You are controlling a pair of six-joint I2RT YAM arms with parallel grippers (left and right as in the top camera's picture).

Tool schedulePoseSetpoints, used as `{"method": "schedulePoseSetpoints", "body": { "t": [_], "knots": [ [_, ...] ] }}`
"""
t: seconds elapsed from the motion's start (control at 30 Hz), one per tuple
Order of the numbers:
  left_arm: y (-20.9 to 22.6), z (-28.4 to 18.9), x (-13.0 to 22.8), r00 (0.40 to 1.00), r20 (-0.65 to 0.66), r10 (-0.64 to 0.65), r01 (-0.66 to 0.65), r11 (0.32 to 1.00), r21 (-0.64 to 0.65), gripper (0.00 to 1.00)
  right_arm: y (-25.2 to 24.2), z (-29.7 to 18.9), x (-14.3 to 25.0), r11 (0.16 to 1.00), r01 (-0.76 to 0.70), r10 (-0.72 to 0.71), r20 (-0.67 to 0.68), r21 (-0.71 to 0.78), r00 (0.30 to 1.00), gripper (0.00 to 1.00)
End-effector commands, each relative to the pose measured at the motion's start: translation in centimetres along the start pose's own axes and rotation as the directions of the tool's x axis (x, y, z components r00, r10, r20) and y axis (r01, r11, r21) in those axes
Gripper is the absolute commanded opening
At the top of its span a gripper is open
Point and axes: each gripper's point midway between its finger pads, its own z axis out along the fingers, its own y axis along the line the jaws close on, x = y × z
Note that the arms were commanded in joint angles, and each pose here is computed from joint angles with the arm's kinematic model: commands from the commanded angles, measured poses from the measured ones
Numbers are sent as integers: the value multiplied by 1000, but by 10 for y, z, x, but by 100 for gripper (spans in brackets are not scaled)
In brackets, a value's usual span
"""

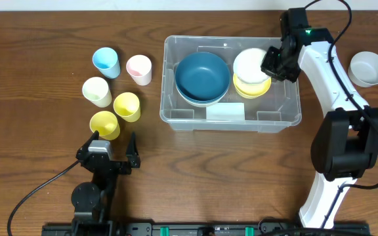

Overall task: Pack container
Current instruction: 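Carry the white bowl left and lower it onto the yellow bowl, then move the right gripper right and grasp the grey bowl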

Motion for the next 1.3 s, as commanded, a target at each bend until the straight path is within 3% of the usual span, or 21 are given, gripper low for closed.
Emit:
{"method": "schedulePoseSetpoints", "body": {
  "t": [0.0,0.03,0.13,0.4,0.57,0.63,0.8,0.9,1.0,1.1,1.27],
  "knots": [
    [0,1,15,999,-46,12,-12,1000,9,98,3,5,4,1000,19,-19,-18,-5,1000,43],
    [0,1,15,999,-46,12,-12,1000,9,98,3,5,4,1000,19,-19,-18,-5,1000,54],
    [0,1,15,999,-46,12,-12,1000,9,98,3,5,4,1000,19,-19,-17,-5,1000,69],
    [0,1,15,999,-46,12,-12,1000,9,98,30,-18,-10,984,131,-127,36,-121,991,75],
    [0,1,15,999,-46,12,-12,1000,9,98,51,-98,-42,965,185,-149,188,-189,971,81],
    [0,1,15,999,-46,12,-12,1000,9,98,46,-133,-56,964,197,-149,256,-176,955,89],
    [0,1,15,999,-46,12,-12,1000,9,98,-45,-208,-98,999,6,-20,421,34,907,97],
    [0,1,15,999,-46,12,-12,1000,9,98,-111,-221,-110,984,-135,71,442,114,894,99],
    [0,1,15,999,-46,12,-12,1000,9,98,-174,-213,-117,965,-203,119,411,168,904,99],
    [0,1,15,999,-46,12,-12,1000,9,98,-215,-194,-123,965,-180,101,359,193,928,99],
    [0,1,15,999,-46,12,-12,1000,9,98,-246,-140,-128,989,-108,81,250,99,965,99]
  ]
}}
